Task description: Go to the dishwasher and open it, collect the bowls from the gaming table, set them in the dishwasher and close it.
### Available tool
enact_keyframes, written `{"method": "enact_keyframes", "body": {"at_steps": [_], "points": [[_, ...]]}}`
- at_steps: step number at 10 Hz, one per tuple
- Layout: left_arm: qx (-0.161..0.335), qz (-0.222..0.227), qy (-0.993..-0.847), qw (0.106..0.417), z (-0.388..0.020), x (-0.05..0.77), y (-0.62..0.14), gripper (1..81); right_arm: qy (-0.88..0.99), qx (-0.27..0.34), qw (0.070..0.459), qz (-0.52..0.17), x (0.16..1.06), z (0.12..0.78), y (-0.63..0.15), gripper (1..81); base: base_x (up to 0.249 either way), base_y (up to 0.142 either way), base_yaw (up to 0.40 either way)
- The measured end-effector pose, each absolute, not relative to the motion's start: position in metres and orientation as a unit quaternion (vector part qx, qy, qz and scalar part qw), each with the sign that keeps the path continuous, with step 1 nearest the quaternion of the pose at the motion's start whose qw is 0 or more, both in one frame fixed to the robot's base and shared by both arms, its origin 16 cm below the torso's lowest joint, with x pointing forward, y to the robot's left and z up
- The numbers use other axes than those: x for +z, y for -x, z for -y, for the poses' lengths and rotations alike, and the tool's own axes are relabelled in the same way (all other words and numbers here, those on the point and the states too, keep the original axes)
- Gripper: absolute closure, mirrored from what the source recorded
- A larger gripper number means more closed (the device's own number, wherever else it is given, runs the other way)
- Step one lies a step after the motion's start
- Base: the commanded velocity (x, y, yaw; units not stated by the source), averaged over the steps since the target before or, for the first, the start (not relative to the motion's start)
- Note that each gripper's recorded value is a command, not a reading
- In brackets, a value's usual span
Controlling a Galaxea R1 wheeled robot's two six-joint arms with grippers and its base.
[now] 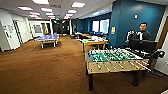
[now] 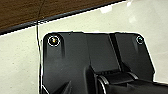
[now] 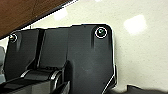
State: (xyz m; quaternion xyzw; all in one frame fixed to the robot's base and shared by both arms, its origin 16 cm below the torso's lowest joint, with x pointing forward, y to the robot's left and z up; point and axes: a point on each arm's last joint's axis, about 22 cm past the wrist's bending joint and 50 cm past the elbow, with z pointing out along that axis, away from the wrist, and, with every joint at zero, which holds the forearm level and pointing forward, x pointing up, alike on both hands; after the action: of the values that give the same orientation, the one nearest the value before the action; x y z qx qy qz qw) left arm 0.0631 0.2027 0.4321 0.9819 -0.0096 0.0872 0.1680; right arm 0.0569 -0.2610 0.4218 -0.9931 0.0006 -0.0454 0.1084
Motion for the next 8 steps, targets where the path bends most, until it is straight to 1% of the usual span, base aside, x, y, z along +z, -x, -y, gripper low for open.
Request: {"method": "enact_keyframes", "body": {"at_steps": [8], "points": [[0.088, 0.010, -0.981, 0.171, -0.1981, 0.4324, -0.0633, 1.0, 0.993, -0.046, 0.110, 0.000, 0.4217, 0.2589, -0.0570, 1.0, 0.000, 0.000, 0.000]]}}
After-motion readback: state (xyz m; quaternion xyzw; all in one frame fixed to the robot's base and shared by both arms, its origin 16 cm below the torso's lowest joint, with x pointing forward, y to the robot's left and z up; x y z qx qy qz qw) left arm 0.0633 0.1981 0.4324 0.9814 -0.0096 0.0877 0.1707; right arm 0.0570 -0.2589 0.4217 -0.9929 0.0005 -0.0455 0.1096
